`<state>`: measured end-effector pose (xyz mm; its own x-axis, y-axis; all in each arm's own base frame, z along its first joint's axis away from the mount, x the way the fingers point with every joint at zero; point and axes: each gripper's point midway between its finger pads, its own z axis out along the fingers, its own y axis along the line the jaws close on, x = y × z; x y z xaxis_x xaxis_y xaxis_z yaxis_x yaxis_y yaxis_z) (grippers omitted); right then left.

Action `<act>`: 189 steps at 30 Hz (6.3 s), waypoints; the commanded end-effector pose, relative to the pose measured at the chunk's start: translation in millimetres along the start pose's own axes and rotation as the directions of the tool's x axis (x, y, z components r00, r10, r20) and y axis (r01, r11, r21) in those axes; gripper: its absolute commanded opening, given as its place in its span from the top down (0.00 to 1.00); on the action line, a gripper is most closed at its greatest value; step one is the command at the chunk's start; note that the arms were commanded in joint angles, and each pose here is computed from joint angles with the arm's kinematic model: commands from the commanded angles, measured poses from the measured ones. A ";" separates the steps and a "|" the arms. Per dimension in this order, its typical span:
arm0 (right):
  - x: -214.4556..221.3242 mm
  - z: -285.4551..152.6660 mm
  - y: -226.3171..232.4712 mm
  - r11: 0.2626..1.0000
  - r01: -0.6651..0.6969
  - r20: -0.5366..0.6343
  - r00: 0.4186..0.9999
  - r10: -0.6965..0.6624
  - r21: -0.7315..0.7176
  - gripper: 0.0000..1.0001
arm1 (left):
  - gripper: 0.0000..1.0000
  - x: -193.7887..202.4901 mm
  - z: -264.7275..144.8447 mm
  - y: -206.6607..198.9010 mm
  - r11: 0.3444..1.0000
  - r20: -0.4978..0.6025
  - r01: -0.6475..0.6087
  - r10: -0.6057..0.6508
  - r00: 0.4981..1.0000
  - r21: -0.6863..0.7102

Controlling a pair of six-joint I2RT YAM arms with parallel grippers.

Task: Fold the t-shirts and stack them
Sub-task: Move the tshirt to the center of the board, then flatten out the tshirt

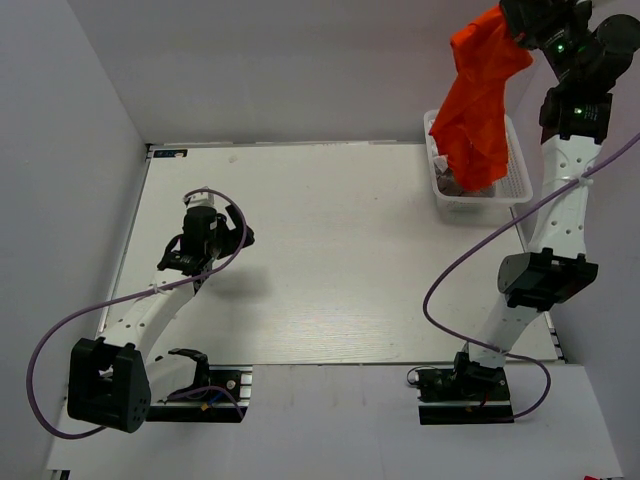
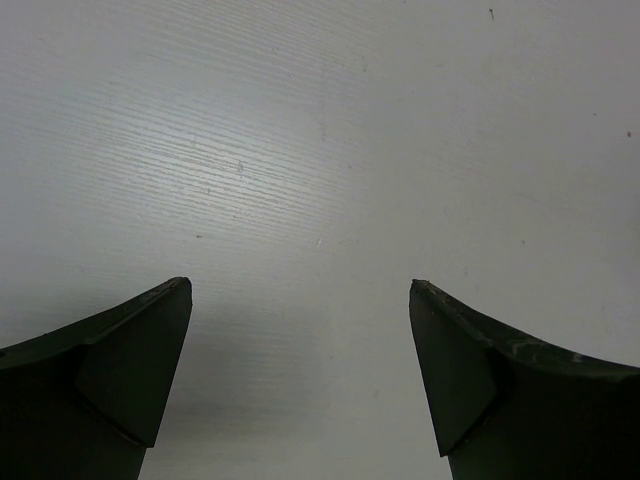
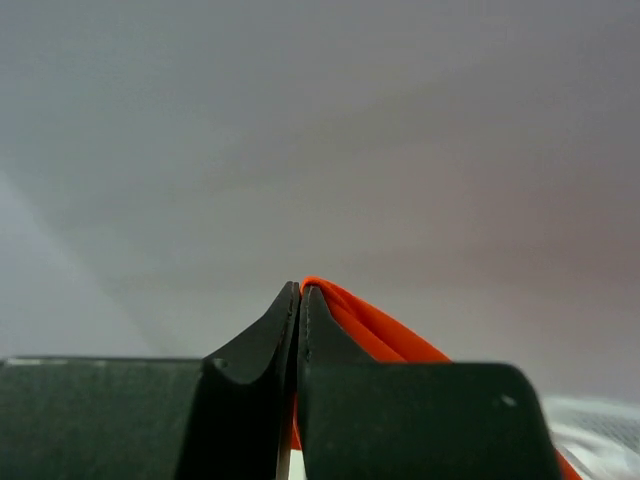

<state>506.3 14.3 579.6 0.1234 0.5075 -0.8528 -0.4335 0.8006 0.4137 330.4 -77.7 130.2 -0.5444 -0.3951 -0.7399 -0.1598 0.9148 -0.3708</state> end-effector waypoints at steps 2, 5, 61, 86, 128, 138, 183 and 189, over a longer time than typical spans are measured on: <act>-53.7 -38.9 159.9 0.867 0.056 0.102 0.995 -0.007 -0.495 1.00 | 0.00 -17.6 -12.1 -11.4 0.999 0.045 -0.002 0.000 0.999 0.046; -54.1 -59.4 207.7 0.804 0.072 0.101 0.995 -0.015 -0.590 1.00 | 0.00 -18.6 -18.1 -11.7 0.999 0.049 0.008 -0.010 0.999 0.049; 547.1 -193.4 47.6 0.825 0.562 -0.877 0.371 -0.306 -0.050 0.65 | 0.85 115.9 29.3 27.7 0.973 -0.374 0.158 -0.212 0.903 -0.168; 175.5 -144.3 116.9 0.863 0.422 -0.235 0.901 -0.364 0.279 1.00 | 1.00 -207.3 -204.9 -48.1 0.969 0.597 0.165 -0.242 0.765 0.181; 439.3 -84.6 -16.9 0.857 0.449 -0.764 0.636 -0.108 0.253 0.10 | 0.00 -100.9 92.7 21.3 0.904 -0.026 -0.004 -0.008 1.000 -0.427; 461.6 -123.5 9.2 0.939 0.313 -0.802 0.592 -0.078 0.140 0.10 | 0.00 -66.2 99.3 25.1 0.926 -0.096 -0.030 -0.007 0.995 -0.376; 525.5 -10.8 -122.1 0.910 0.221 -0.773 0.618 0.147 0.350 0.10 | 0.00 -84.1 238.6 -47.3 0.991 -0.191 0.047 -0.070 0.979 -0.124; 467.0 -14.6 -52.6 0.945 0.256 -0.747 0.664 -0.018 0.205 0.10 | 0.00 -101.1 156.2 -35.1 0.982 -0.125 0.048 -0.072 0.990 -0.183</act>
<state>583.2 178.8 49.8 -0.7284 0.1373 -0.6713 -0.0565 0.9643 0.2586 554.9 -98.0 58.9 -0.6892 -0.4428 -0.5735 -0.3294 0.8965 -0.2963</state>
